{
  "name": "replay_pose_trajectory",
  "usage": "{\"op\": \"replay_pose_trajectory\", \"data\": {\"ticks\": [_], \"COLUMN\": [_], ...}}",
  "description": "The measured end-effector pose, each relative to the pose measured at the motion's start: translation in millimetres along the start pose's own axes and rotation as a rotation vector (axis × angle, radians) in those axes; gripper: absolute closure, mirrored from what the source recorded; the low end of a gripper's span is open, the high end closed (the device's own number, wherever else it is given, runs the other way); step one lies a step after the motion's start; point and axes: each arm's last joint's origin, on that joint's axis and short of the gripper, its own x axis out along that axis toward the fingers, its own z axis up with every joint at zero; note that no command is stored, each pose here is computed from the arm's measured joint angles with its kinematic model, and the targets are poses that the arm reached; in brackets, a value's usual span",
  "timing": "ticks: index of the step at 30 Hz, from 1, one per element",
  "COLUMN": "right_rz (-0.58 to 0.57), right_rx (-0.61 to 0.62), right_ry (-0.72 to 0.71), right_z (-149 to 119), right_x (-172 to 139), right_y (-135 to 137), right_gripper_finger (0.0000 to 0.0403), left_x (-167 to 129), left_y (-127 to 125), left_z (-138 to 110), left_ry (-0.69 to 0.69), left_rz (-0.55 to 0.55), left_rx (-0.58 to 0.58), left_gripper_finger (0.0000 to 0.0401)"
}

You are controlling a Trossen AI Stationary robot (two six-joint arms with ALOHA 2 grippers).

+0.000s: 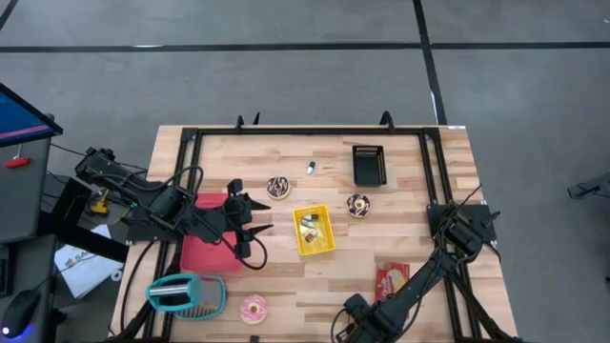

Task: Pick & Place Food Item
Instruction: Put the blue food coloring bottle into the yellow bin

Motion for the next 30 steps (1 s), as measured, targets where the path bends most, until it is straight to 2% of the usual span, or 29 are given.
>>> {"op": "replay_pose_trajectory", "data": {"ticks": [8, 12, 25, 30], "right_rz": [-0.030, -0.028, -0.015, 0.008], "right_rx": [0.001, 0.001, 0.002, 0.018], "right_ry": [-0.007, -0.025, -0.053, -0.151], "right_z": [1, 3, 28, 48], "right_x": [1, 1, -1, -5], "right_y": [-3, -3, 3, 6], "right_gripper_finger": [0.0312, 0.0343, 0.0344, 0.0344], "left_x": [0, 0, 0, 0], "left_y": [0, 0, -1, -1], "left_z": [0, 1, 2, 2], "left_ry": [-0.003, -0.004, -0.014, -0.014], "left_rz": [-0.009, -0.009, -0.012, -0.014], "left_rx": [-0.004, -0.005, -0.013, -0.013], "left_gripper_finger": [0.0202, 0.0202, 0.0202, 0.0202]}}
